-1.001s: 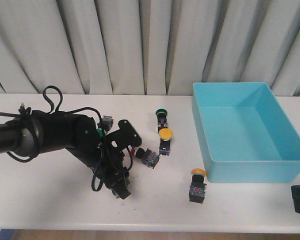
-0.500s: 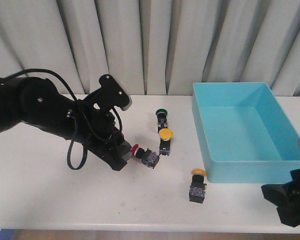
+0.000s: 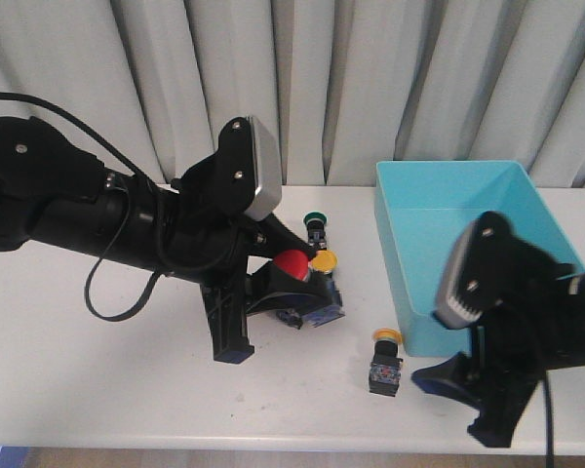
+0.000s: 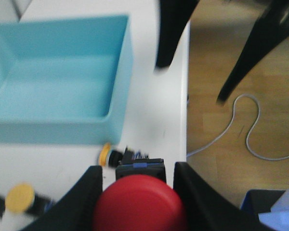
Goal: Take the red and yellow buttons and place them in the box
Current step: 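Lift the red button and pass it to the right gripper, then carry the red button with the right gripper and lower into box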
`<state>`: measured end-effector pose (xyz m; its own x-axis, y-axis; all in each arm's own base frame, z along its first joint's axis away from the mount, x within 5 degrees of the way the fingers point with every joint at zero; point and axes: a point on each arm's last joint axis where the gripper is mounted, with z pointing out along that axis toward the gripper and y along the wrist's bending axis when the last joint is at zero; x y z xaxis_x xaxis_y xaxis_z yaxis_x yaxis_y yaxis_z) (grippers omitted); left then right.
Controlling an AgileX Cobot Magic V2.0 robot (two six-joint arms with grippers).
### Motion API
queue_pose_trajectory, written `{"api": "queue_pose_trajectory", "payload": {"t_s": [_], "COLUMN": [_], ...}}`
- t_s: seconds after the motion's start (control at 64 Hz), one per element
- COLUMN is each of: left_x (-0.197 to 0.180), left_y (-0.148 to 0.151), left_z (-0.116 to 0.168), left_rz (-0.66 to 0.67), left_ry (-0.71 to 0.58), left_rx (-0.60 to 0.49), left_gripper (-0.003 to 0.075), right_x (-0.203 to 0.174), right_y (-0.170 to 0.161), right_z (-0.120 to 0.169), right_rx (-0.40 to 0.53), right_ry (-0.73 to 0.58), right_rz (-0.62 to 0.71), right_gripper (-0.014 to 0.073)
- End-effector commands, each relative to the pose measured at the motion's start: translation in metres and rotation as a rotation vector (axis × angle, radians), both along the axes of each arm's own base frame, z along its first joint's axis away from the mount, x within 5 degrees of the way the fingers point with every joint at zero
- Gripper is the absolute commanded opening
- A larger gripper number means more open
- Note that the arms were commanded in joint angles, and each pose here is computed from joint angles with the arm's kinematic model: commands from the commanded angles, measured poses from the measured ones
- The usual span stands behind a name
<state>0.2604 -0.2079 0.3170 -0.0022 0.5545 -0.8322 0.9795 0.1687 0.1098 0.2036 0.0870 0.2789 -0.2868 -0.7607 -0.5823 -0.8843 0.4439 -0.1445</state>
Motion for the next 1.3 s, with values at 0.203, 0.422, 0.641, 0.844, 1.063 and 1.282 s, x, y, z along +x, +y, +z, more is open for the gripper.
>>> {"api": "queue_pose_trajectory", "payload": {"t_s": [0.203, 0.422, 0.641, 0.844, 1.063, 1.282], "left_x": [-0.011, -0.013, -0.014, -0.014, -0.014, -0.014], "left_y": [-0.004, -0.004, -0.005, -0.004, -0.004, -0.005], "left_z": [0.031, 0.031, 0.031, 0.031, 0.031, 0.031], "left_rz": [-0.116, -0.151, -0.177, -0.175, -0.173, -0.179], "left_ry": [-0.149, -0.184, -0.197, -0.198, -0.199, -0.196], "left_rx": [-0.131, -0.128, -0.125, -0.125, -0.124, -0.125], "left_gripper": [0.0167, 0.0167, 0.0167, 0.0167, 0.0167, 0.0221], "right_x": [0.015, 0.022, 0.029, 0.028, 0.028, 0.027], "right_y": [0.035, 0.048, 0.053, 0.053, 0.054, 0.054], "right_z": [0.017, 0.018, 0.014, 0.014, 0.014, 0.013], "right_rx": [0.147, 0.244, 0.289, 0.292, 0.295, 0.300], "right_ry": [-0.252, -0.353, -0.357, -0.354, -0.349, -0.342], "right_rz": [0.171, 0.283, 0.283, 0.289, 0.296, 0.305], "right_gripper": [0.0472, 0.0472, 0.0468, 0.0407, 0.0269, 0.0232]}}
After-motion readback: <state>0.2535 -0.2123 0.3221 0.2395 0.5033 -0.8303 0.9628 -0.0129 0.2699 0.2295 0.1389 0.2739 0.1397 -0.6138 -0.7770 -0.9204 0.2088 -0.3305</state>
